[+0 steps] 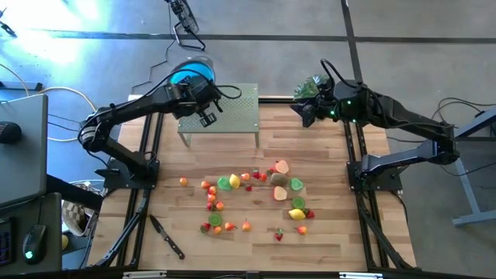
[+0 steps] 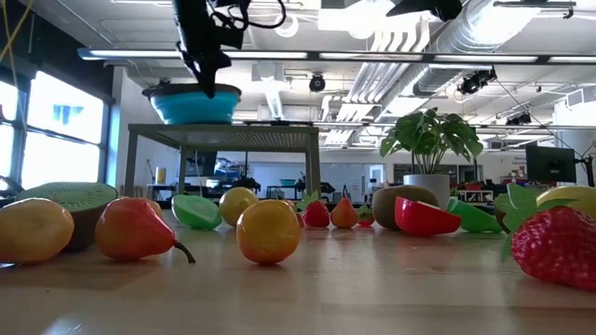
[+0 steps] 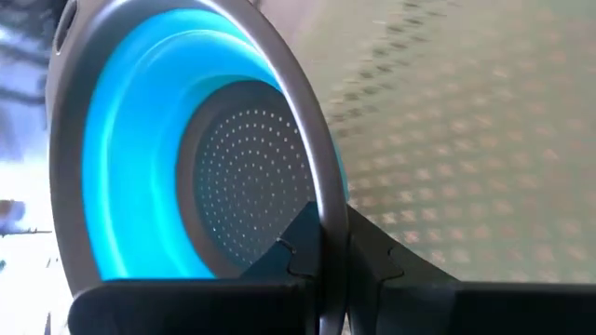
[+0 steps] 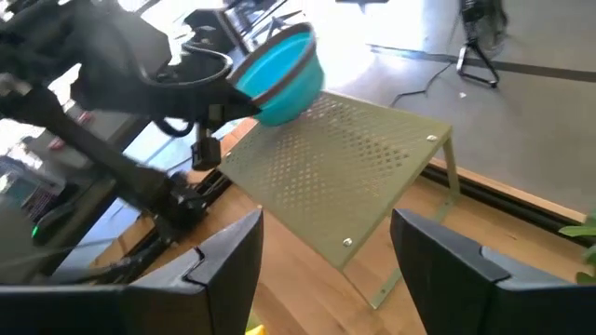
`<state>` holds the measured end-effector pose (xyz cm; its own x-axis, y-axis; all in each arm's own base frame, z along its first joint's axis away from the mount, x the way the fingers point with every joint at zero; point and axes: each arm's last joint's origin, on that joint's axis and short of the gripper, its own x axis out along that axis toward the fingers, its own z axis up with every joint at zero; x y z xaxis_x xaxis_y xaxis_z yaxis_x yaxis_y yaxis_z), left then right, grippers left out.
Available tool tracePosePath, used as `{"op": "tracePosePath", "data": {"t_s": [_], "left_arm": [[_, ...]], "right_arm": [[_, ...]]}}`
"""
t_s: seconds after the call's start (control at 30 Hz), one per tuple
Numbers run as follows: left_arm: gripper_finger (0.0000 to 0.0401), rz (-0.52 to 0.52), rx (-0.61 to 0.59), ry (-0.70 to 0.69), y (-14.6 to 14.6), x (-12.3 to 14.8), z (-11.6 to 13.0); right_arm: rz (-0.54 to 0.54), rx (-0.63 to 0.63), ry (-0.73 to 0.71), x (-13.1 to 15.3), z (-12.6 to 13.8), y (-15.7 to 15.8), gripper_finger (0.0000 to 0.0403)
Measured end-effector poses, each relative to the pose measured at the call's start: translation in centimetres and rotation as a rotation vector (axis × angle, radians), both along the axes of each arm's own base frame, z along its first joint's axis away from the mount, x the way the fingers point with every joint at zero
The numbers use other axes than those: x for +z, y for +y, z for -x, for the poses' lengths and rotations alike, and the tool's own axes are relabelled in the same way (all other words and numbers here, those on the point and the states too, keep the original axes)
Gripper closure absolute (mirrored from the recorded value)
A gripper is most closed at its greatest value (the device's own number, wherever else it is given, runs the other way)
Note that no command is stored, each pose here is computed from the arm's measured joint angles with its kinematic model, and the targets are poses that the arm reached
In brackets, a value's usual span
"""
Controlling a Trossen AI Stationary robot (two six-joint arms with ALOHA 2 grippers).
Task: Pick & Place Fruit
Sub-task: Put the strainer bowl on the shelf
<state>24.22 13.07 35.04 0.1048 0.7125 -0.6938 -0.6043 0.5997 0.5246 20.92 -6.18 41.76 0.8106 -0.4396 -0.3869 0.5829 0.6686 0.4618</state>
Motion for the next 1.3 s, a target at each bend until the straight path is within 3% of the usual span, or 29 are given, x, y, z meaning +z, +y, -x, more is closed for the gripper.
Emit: {"op": "tracePosePath", "data": {"t_s": [0.13,0.4,0.57,0.93,1.3], "left_arm": [[0.039,-0.069,0.121,-0.035,0.1,0.1,0.2],[0.039,-0.167,0.211,-0.058,0.4,0.4,0.3],[0.039,-0.337,0.271,-0.083,0.3,1.1,-0.3],[0.039,-0.626,0.256,-0.111,-2.5,4.0,-2.5],[0.039,-0.669,0.194,-0.121,-5.0,5.2,-2.7]], "right_arm": [[-0.002,-0.034,-0.005,0.0,0.0,-0.1,0.0174],[-0.015,-0.05,-0.044,0.3,-0.1,-0.1,0.0174],[-0.012,-0.05,-0.057,0.4,-0.1,-0.1,0.0174],[-0.029,-0.06,-0.071,0.4,-0.1,-0.1,0.0174],[-0.03,-0.061,-0.072,0.4,-0.1,-0.1,0.0174]]}}
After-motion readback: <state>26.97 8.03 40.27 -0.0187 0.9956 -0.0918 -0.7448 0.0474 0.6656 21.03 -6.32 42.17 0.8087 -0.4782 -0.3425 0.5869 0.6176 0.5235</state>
